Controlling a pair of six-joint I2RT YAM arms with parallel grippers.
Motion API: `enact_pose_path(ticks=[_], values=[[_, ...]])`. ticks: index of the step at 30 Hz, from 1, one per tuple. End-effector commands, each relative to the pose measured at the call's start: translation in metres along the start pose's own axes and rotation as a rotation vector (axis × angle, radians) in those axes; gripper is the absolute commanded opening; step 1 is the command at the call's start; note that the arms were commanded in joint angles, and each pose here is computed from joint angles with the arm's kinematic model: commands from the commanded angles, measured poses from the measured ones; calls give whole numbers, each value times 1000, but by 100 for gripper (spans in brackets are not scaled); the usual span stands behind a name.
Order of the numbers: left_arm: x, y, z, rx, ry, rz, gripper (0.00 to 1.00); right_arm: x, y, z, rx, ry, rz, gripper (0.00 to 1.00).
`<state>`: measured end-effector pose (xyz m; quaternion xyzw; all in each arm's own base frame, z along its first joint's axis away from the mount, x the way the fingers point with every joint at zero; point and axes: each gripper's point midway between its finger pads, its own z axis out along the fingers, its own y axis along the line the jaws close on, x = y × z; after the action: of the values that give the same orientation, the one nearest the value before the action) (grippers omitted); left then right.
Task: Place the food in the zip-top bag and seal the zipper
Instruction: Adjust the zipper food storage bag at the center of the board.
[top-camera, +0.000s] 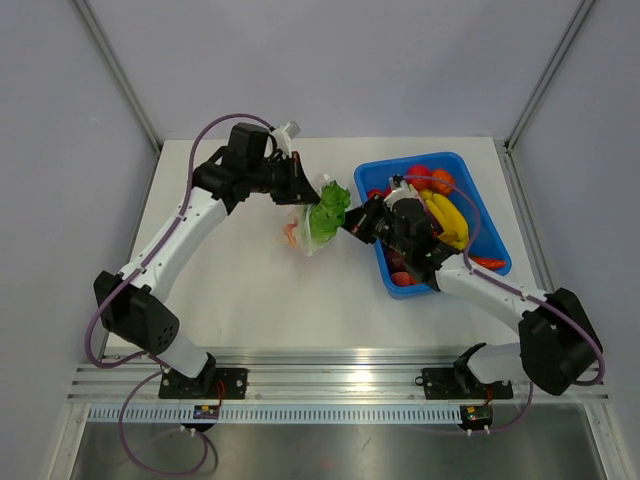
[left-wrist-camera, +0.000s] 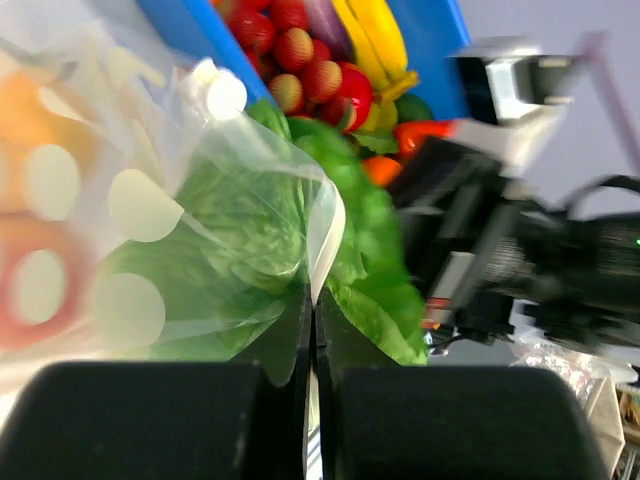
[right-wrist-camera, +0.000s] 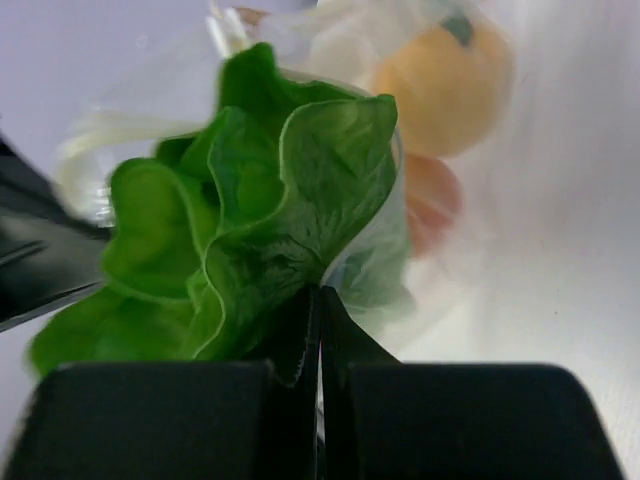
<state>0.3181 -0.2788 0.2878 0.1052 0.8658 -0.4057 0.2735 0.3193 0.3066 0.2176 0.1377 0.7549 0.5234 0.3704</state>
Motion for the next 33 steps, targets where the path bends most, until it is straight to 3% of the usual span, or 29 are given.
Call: enact_pose_path(ticks=[1, 4, 9, 12, 15, 18, 21, 23, 28, 30, 33], values=[[-8, 15, -12, -26, -43, 11, 0, -37, 36, -21, 66, -86, -202, 0], [-16, 21, -16, -36, -70, 4, 0, -43, 51, -29, 82, -68, -245, 0], [-4, 44, 2, -78, -37, -21, 0, -17, -12, -20, 262, 32, -229, 0], [13, 63, 15, -103, 16, -52, 0, -19, -33, -21, 344, 20, -251, 0], [3, 56, 5, -101, 4, -42, 0, -42, -7, -28, 334, -32, -317, 0], [-25, 31, -24, -89, -83, 26, 0, -69, 40, -47, 269, -108, -368, 0], [-37, 19, -39, -91, -130, 54, 0, -75, 59, -55, 226, -131, -383, 0], [-33, 24, -36, -97, -116, 44, 0, -68, 49, -50, 237, -105, -376, 0], [-4, 64, 4, -136, -1, -41, 0, -25, -29, -24, 384, 46, -325, 0], [-1, 65, 4, -143, 36, -47, 0, -33, -12, -23, 354, 33, -334, 0], [-34, 37, -24, -141, -50, 25, 0, -64, 45, -33, 254, -60, -378, 0]])
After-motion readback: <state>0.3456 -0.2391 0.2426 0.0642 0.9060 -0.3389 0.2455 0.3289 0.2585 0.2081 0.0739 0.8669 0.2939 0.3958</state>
